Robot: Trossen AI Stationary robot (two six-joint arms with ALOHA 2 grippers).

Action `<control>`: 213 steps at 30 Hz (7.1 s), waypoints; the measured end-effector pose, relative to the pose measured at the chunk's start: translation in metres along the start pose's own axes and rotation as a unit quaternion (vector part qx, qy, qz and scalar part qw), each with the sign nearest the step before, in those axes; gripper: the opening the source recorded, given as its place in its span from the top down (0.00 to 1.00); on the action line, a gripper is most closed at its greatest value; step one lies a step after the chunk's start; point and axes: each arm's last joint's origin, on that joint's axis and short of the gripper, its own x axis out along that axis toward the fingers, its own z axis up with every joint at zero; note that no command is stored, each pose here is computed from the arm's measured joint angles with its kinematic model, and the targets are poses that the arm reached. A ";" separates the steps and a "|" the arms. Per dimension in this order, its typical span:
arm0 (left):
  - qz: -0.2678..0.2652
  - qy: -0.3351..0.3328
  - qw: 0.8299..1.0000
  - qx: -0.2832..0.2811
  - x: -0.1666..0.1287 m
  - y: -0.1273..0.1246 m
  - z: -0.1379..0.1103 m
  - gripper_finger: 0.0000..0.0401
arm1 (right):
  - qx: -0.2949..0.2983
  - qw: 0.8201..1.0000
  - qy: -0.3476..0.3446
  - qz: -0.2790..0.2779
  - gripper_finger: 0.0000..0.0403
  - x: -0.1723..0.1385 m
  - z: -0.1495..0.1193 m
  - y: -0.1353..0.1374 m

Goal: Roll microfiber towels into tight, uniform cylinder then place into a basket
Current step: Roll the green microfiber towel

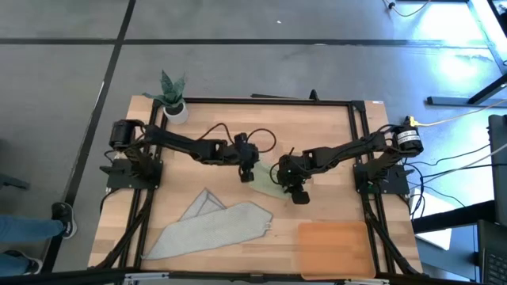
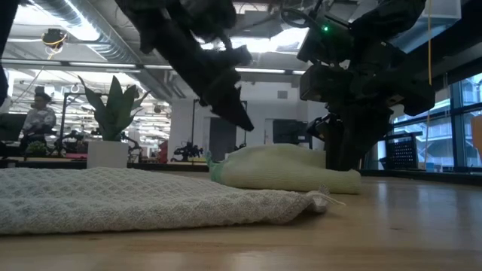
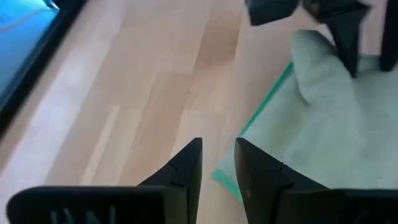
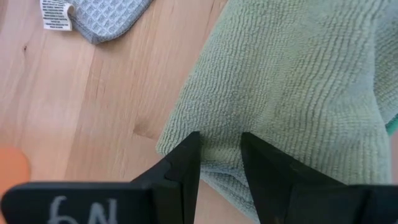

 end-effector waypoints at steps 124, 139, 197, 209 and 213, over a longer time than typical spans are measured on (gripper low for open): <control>-0.097 0.061 0.991 0.063 0.001 -0.026 -0.017 0.79 | 0.075 0.991 -0.011 -0.115 0.70 0.004 0.014 -0.042; -0.130 0.095 0.982 0.103 0.020 -0.055 -0.037 0.79 | 0.093 0.991 -0.016 -0.096 0.70 0.000 0.014 -0.048; -0.121 0.096 0.985 0.078 0.029 -0.037 -0.037 0.79 | -0.170 0.967 -0.191 -0.003 0.70 -0.004 0.062 -0.035; -0.117 0.095 0.986 0.073 0.031 -0.032 -0.037 0.79 | -0.169 0.972 -0.159 0.040 0.70 0.029 0.053 -0.037; -0.122 0.095 0.985 0.072 0.031 -0.032 -0.037 0.79 | -0.178 0.973 -0.146 0.003 0.70 0.031 0.051 -0.042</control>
